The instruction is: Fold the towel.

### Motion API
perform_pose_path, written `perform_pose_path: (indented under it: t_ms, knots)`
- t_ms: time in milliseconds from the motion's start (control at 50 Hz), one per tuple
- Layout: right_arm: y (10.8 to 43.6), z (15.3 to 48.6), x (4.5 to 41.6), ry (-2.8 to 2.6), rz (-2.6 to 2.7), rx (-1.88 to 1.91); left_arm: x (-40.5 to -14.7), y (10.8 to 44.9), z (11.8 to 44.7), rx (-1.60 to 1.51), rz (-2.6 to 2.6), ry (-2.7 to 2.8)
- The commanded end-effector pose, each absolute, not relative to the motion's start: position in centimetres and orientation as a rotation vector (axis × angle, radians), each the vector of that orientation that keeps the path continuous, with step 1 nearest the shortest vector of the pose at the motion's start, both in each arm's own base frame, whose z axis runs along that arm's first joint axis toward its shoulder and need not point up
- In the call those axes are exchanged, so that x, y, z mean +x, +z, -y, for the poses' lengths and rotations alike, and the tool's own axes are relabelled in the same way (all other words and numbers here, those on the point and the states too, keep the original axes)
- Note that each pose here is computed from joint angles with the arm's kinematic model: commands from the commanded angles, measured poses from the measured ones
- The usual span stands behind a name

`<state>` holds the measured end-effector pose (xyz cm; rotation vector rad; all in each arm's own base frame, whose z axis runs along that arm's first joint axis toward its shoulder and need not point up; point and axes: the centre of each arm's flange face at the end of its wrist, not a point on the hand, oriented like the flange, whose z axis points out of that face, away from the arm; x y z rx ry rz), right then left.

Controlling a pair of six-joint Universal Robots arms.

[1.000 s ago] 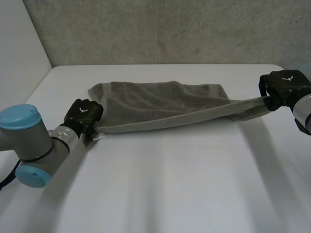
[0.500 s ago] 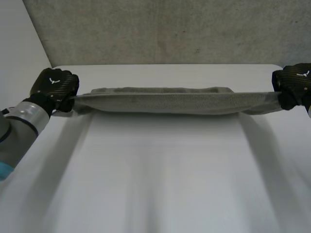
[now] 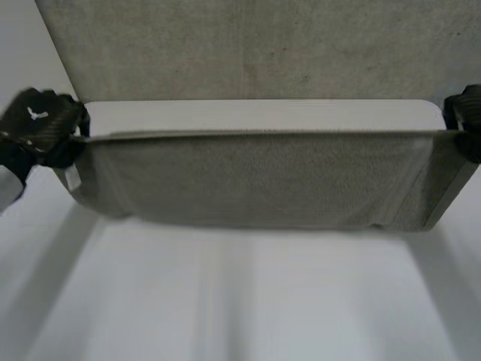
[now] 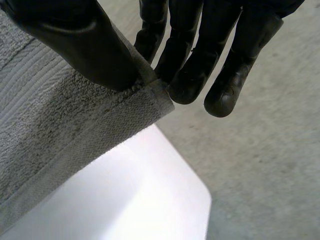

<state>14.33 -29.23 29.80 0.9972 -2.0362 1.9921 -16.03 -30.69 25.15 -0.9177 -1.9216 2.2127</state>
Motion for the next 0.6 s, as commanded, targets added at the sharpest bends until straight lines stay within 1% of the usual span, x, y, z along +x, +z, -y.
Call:
perform_pose_path:
  t_ms: [20,40,60,80,100,120,140,180,200,220,240,280,300,340,400,500,600]
  knots:
    - [25.4,33.5,14.9,1.846,2.097,1.123,-17.6,20.2,33.5,-0.924,2.004,2.015]
    - [25.4,33.5,14.9,1.846,2.097,1.124,-18.0,19.3,34.1,-0.931,2.010,1.986]
    - [24.6,34.4,15.1,1.823,2.104,1.139,-18.3,18.5,34.9,-0.936,2.012,1.969]
    - [23.9,35.2,15.3,1.802,2.112,1.143,-18.3,18.5,34.9,-0.936,2.012,1.969]
    - [23.9,35.2,15.3,1.802,2.113,1.143,-18.4,18.1,35.8,-0.934,2.011,1.966]
    - [23.2,35.9,15.5,1.781,2.125,1.138,-18.7,17.6,36.5,-0.939,2.007,1.961]
    - [23.2,35.9,15.5,1.781,2.125,1.138,-18.7,17.6,36.5,-0.939,2.007,1.961]
    - [21.9,37.3,15.6,1.762,2.133,1.123,-19.3,16.7,38.1,-0.954,1.993,1.962]
    - [21.9,37.3,15.6,1.762,2.133,1.123,-19.4,16.7,38.1,-0.954,1.993,1.962]
    - [21.3,38.2,15.7,1.766,2.128,1.114,-19.7,16.4,38.8,-0.960,1.980,1.966]
    - [20.8,38.9,15.9,1.781,2.111,1.110,-19.7,16.4,38.8,-0.960,1.980,1.966]
    - [20.3,39.5,16.3,1.793,2.095,1.116,-20.2,15.7,40.3,-0.971,1.964,1.977]
    - [20.3,39.5,16.3,1.793,2.095,1.116,-20.2,15.7,40.3,-0.971,1.964,1.977]
    - [19.5,40.3,17.0,1.817,2.064,1.120,-20.7,15.3,41.5,-0.973,1.953,1.999]
    - [18.6,41.0,17.6,1.822,2.050,1.104,-21.0,15.0,42.1,-0.972,1.948,2.008]
    - [17.9,41.6,18.7,1.844,2.021,1.087,-22.2,13.8,43.3,-0.980,1.933,2.019]
    - [17.6,42.0,19.7,1.875,1.986,1.101,-22.8,12.9,43.5,-0.985,1.936,2.005]
